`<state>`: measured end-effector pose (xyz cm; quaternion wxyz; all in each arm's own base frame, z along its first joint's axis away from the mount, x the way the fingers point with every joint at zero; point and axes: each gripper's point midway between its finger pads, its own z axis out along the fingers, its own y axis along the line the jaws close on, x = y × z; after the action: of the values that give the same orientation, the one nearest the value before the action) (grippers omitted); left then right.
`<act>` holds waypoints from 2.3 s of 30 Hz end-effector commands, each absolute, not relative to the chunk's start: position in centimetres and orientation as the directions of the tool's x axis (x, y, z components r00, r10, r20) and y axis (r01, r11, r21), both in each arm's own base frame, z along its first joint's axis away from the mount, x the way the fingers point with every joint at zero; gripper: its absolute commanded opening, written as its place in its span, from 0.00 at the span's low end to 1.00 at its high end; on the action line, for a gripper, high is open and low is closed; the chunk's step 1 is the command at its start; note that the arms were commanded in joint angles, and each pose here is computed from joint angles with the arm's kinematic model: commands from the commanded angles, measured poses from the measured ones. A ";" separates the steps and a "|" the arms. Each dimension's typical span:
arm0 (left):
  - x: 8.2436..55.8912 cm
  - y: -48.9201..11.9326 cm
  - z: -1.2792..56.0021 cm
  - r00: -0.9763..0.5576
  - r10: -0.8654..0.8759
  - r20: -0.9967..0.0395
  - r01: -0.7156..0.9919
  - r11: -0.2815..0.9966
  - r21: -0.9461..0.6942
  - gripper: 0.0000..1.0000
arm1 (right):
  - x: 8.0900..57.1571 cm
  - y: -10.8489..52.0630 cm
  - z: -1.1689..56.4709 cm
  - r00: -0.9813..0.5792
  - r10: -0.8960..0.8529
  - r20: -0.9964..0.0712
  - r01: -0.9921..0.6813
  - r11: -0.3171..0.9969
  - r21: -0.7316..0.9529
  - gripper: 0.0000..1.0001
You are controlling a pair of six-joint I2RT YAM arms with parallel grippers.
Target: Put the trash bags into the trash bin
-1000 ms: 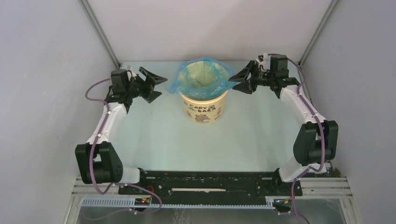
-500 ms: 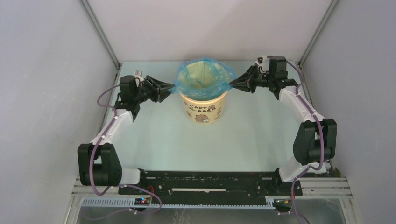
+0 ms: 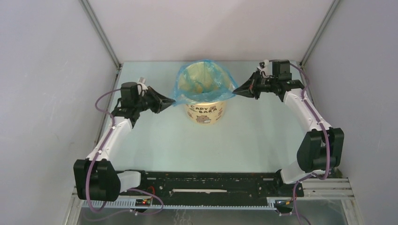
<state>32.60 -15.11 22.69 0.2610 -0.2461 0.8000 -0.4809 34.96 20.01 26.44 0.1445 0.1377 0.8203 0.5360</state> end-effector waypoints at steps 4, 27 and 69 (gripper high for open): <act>31.9 -13.9 18.4 -0.771 -0.592 -0.235 -0.185 0.561 -0.807 0.00 | 33.8 18.5 21.6 -0.938 0.329 -0.110 0.088 0.534 0.841 0.00; 37.5 -15.0 20.3 -0.754 -0.637 -0.160 -0.153 0.407 -0.900 0.52 | 39.1 16.6 24.5 -0.895 0.419 -0.154 0.011 0.365 0.931 0.50; 39.3 -11.9 22.0 -0.731 -0.613 -0.300 -0.108 0.538 -0.836 0.77 | 47.1 16.8 21.6 -0.847 0.467 -0.252 -0.013 0.456 0.890 0.62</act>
<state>36.17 -13.84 19.39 0.2513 -0.2030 0.8538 -0.4082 46.66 16.67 18.86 0.2228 0.1593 0.8452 0.4590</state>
